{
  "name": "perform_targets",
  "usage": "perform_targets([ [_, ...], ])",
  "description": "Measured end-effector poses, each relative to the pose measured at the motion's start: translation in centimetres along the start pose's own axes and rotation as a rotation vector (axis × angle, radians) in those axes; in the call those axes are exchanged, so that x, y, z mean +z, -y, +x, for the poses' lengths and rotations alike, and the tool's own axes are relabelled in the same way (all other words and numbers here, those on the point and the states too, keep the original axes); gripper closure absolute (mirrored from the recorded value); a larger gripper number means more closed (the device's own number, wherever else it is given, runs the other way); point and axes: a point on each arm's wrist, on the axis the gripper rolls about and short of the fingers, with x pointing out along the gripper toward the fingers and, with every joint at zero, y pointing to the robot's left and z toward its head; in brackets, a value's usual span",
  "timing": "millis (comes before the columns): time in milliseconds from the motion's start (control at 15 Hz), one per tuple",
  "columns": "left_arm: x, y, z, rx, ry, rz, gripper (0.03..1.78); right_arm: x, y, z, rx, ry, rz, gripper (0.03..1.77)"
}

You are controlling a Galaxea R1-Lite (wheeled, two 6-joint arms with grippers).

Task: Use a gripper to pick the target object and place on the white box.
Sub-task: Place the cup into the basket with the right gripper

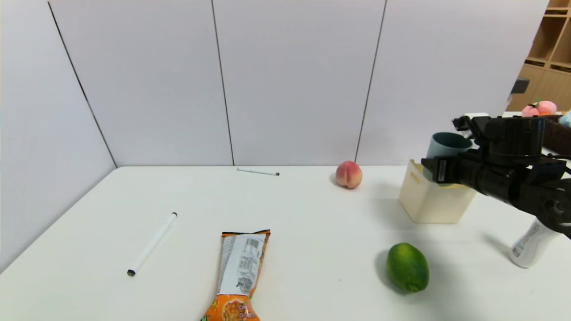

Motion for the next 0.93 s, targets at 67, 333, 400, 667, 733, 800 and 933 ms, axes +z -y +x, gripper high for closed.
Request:
perform_targets([
  [67, 0.0, 0.0, 0.0, 0.0, 0.0, 0.0, 0.12, -0.1, 0.1, 0.0, -0.003, -0.003, 0.004, 0.7],
  [333, 0.0, 0.0, 0.0, 0.0, 0.0, 0.0, 0.12, -0.9, 0.3, -0.1, -0.041, -0.031, 0.001, 0.7],
  [400, 0.0, 0.0, 0.0, 0.0, 0.0, 0.0, 0.12, -1.0, 0.4, -0.2, -0.06, -0.034, 0.0, 0.7],
  [667, 0.0, 0.0, 0.0, 0.0, 0.0, 0.0, 0.12, -1.0, 0.4, -0.3, -0.066, -0.035, -0.002, 0.7],
  [733, 0.0, 0.0, 0.0, 0.0, 0.0, 0.0, 0.12, -1.0, 0.4, -0.3, -0.064, -0.036, -0.001, 0.7],
  [800, 0.0, 0.0, 0.0, 0.0, 0.0, 0.001, 0.12, -1.0, 0.4, -0.3, -0.063, -0.036, -0.001, 0.7],
  [933, 0.0, 0.0, 0.0, 0.0, 0.0, 0.001, 0.12, -1.2, 0.3, -0.3, -0.06, -0.04, -0.002, 0.7],
])
